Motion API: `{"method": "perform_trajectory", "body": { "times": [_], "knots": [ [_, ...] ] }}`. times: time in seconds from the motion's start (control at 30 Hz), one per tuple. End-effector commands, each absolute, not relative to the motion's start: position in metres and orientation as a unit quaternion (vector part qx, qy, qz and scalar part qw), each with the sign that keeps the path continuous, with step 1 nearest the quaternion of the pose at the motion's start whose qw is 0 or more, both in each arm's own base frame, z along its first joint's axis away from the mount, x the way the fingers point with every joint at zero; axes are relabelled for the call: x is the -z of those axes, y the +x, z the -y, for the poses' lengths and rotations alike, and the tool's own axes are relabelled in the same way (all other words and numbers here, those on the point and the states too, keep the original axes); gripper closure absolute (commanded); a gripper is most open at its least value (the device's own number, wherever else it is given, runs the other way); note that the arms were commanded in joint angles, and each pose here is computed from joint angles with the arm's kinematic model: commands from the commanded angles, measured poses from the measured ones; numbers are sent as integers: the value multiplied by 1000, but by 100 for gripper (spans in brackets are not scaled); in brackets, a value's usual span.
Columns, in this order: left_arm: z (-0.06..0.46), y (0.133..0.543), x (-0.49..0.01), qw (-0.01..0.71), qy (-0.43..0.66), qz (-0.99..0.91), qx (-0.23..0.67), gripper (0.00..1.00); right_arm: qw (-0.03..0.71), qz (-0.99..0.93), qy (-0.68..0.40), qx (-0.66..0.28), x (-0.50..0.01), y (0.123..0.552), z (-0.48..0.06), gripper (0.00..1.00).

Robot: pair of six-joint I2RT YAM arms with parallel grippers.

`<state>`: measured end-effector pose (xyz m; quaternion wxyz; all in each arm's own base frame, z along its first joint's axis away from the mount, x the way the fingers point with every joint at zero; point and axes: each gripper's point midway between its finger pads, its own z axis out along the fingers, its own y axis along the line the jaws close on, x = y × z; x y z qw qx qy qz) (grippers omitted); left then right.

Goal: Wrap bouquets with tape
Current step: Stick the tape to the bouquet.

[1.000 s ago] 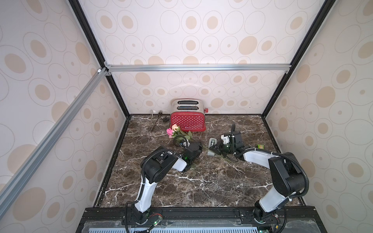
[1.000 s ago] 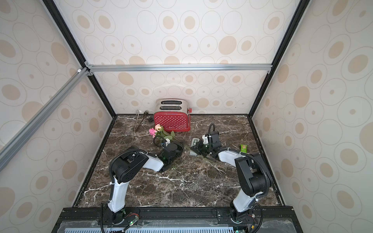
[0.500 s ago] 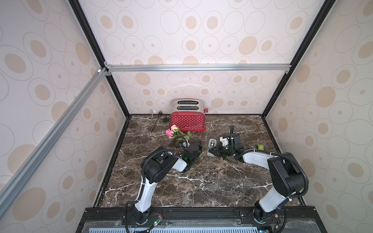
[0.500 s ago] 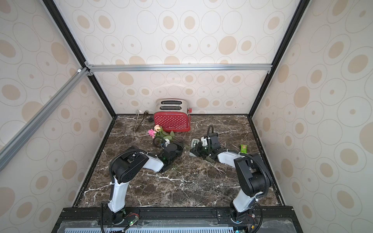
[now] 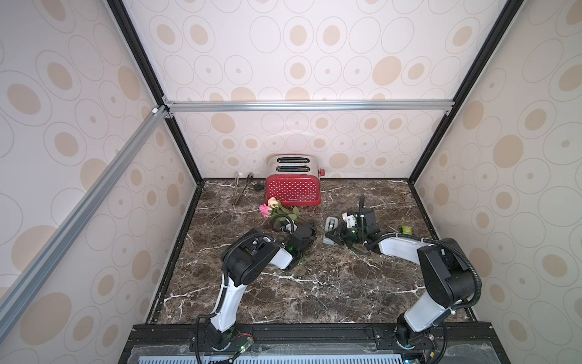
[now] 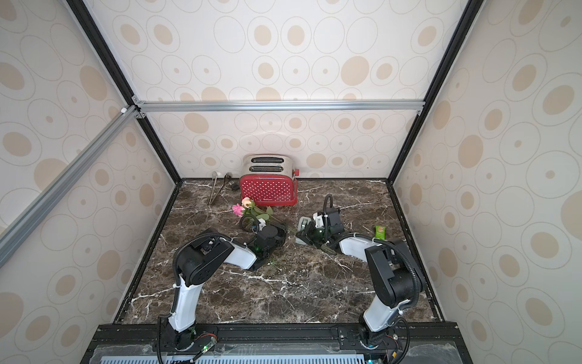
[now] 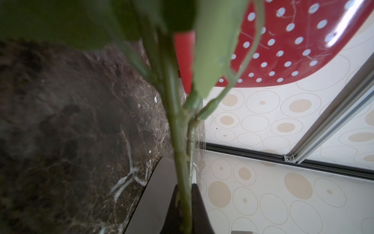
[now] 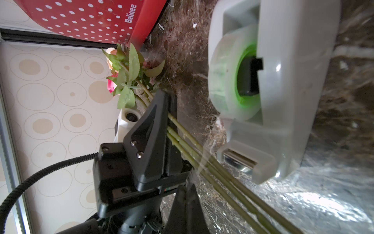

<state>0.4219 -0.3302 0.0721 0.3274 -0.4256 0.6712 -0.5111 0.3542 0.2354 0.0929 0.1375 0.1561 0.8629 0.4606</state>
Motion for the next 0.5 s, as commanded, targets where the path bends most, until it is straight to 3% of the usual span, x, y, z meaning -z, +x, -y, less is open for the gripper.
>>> {"method": "perform_trajectory", "body": {
  "times": [0.0,0.47],
  "knots": [
    [339,425,-82,327,-431,-653,530,100,120,-861,141,-474,-90,344,-243,100],
    [348,427,-89,323,-426,-651,538,100,118,-863,136,-471,-85,344,-243,100]
  ]
}}
